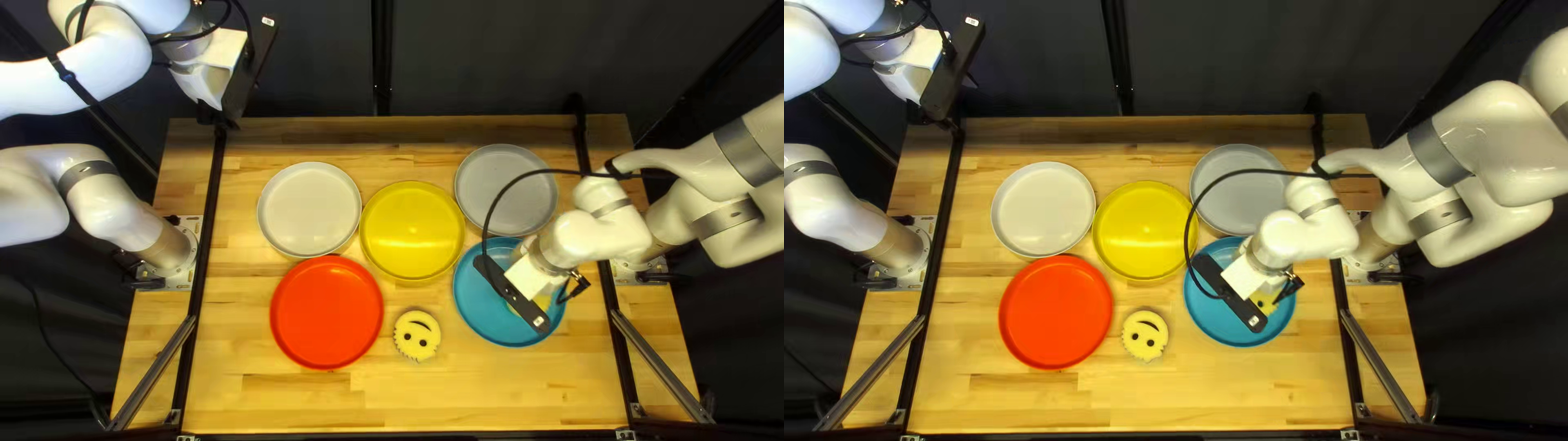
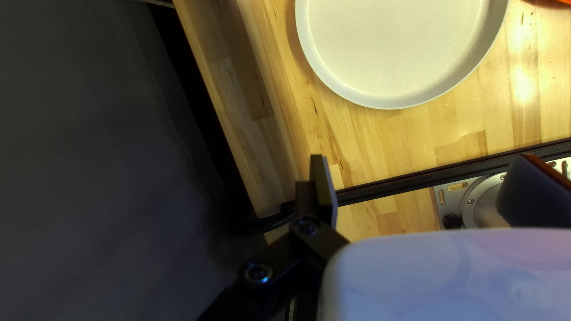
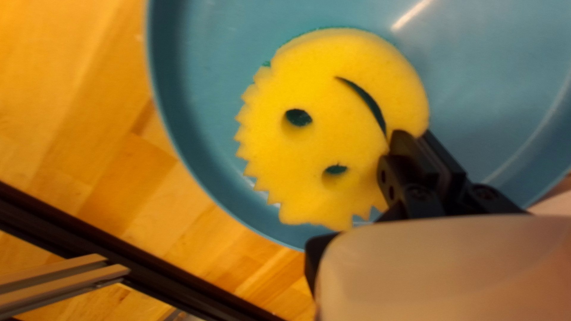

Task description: Pick up sponge and scrub the plate

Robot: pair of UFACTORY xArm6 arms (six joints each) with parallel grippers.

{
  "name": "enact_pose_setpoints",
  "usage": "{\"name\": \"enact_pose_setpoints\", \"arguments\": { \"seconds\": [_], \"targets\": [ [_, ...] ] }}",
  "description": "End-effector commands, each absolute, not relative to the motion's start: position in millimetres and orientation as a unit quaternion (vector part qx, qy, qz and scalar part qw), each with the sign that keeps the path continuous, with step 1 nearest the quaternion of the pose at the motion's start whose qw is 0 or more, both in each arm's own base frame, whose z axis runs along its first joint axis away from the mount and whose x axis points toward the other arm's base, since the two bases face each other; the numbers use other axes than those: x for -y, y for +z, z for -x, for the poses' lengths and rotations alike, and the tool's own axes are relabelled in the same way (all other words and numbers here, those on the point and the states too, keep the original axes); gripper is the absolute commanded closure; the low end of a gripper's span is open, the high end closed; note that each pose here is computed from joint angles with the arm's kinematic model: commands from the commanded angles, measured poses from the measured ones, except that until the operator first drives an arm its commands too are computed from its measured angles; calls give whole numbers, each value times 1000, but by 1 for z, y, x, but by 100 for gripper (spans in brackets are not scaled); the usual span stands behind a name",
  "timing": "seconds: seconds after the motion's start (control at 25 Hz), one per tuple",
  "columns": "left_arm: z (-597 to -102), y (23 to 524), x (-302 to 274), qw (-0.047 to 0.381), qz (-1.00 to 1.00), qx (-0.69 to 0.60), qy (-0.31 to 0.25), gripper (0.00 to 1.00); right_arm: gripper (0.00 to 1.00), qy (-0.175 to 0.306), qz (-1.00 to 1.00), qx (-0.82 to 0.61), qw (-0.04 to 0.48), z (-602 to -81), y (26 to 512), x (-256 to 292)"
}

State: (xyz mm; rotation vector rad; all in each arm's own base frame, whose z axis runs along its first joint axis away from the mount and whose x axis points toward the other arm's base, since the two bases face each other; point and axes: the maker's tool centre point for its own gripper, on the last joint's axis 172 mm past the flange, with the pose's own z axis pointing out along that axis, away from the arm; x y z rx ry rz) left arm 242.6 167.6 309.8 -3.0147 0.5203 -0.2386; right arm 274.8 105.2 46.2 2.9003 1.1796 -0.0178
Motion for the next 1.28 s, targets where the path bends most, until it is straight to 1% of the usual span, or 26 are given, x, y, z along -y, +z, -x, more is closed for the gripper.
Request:
{"name": "enact_pose_setpoints", "arguments": {
  "seconds": [0.04, 0.36, 0.64, 0.92, 1.0, 1.16, 1.28],
  "targets": [
    [-243, 310, -168, 37, 982, -169, -78, 0, 100, -4, -923, -385, 11, -280, 42, -82],
    [-243, 310, -168, 37, 982, -169, -78, 0, 100, 1, -919, -393, 27, -300, 44, -37],
    [-243, 310, -168, 37, 982, -169, -78, 0, 100, -2, -916, -400, 40, -309, 51, -31],
    [-243, 310, -168, 37, 982, -169, -78, 0, 100, -11, -913, -405, 34, -283, 44, -50],
    [-243, 310, -168, 37, 982, -169, -78, 0, 100, -14, -912, -408, 33, -274, 45, -63],
    [-243, 310, -168, 37, 982, -169, -78, 0, 100, -23, -909, -415, 32, -265, 40, -82],
    [-243, 310, -168, 37, 982, -169, -78, 0, 100, -25, -908, -417, 29, -264, 39, -86]
  ]
}}
